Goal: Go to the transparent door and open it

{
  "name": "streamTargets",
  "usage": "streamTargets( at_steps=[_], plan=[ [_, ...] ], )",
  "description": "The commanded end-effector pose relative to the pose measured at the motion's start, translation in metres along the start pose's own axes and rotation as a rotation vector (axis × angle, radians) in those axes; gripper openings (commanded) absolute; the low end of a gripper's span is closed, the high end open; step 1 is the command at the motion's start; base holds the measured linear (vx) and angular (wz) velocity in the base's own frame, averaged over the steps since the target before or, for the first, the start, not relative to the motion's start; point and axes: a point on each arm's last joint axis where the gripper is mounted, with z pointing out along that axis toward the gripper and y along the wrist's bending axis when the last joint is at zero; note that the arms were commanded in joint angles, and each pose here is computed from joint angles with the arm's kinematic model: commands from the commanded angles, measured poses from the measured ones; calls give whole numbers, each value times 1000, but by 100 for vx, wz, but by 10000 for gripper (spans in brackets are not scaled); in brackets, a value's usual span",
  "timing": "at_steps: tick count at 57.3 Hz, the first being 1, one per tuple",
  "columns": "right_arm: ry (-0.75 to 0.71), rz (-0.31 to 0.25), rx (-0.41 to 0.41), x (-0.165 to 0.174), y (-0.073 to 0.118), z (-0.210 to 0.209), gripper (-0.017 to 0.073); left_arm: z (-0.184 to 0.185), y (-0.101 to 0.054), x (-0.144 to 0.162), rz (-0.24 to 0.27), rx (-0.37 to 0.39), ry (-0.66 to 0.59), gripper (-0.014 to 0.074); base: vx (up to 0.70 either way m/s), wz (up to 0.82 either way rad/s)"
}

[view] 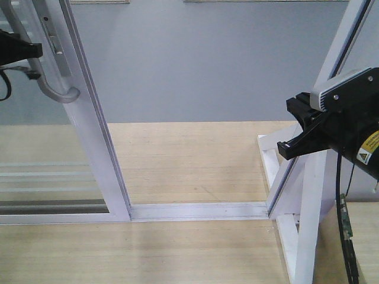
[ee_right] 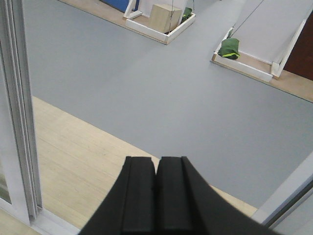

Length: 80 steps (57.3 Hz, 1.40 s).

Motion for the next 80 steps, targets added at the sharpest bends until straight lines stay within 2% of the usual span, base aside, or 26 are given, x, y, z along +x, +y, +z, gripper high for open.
streamTargets(
  at_steps=[1, 6, 18, 25, 34, 39, 47, 52, 58, 67, 80],
  plan=[
    [-120, 35, 21, -21, -4, -9, -4, -41, -4, -10, 9, 43, -137, 0, 0, 0],
    [-141, 65, 41, -26, -6, -18, -4, -69, -7, 4, 9, 75, -188, 0, 0, 0],
    [-154, 59, 92, -37, -9, -56, -4, -130, -14, 33, 1, 101, -252, 0, 0, 0],
    [-143, 62, 136, -39, -11, -87, -4, -159, -14, 48, -19, 85, -249, 0, 0, 0],
    [-154, 88, 189, -37, -11, -131, -4, -191, -13, 70, -78, 74, -218, 0, 0, 0],
    [-183, 116, 201, -33, -9, -152, -4, -203, -14, 82, -100, 91, -191, 0, 0, 0],
    [-224, 126, 202, -18, -2, -173, -4, -220, -17, 100, -128, 157, -138, 0, 0, 0],
    [-220, 150, 192, -6, 2, -177, -4, -230, -18, 110, -108, 193, -122, 0, 0, 0],
    [-227, 144, 196, 2, 4, -179, -4, -239, -19, 117, -88, 223, -151, 0, 0, 0],
    [-236, 138, 199, 1, 3, -179, -4, -247, -17, 118, -101, 226, -198, 0, 0, 0],
    [-237, 143, 198, 1, 3, -179, -4, -247, -17, 120, -102, 225, -175, 0, 0, 0]
  ],
)
